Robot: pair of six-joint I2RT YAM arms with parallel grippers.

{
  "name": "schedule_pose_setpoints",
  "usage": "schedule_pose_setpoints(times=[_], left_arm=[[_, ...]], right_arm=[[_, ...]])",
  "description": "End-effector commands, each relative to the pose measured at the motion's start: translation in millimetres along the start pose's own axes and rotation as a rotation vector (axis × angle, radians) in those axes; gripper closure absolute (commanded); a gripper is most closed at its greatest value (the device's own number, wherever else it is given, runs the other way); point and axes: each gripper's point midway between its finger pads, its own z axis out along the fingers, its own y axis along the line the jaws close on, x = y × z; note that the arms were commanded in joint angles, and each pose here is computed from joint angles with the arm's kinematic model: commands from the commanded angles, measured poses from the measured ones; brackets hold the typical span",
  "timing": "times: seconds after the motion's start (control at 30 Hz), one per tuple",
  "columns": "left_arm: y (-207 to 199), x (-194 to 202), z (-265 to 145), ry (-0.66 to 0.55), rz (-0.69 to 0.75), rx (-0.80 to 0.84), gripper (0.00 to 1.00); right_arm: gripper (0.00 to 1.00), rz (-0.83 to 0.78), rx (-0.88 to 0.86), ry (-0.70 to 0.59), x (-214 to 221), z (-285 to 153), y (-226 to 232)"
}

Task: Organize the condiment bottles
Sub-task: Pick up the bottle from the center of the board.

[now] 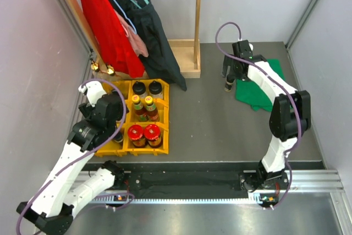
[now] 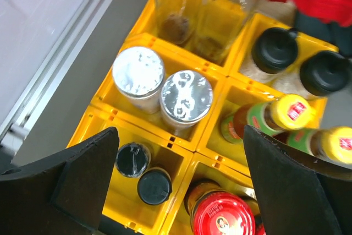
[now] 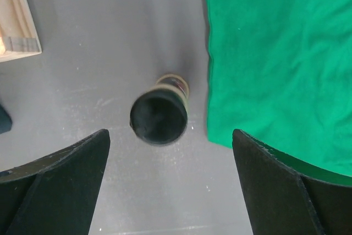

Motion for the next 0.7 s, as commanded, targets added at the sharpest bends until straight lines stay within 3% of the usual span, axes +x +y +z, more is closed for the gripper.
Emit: schedule_pose_setpoints(times=[0.0, 0.47, 0.67], left_arm=[[-20, -35, -17, -0.084, 0.028, 0.152, 0.01], [-35, -38, -8, -0.072, 0.114, 0.169, 0.01], [-35, -43, -9, -0.090, 0.109, 0.171, 0.01]], right_arm=[[0.10, -0.026, -0.004, -0.041, -21, 3, 14], [0.39, -0.059, 0.029, 0.037, -6, 33, 19], [0.71, -0.051, 0.048, 0.041, -4, 33, 16]])
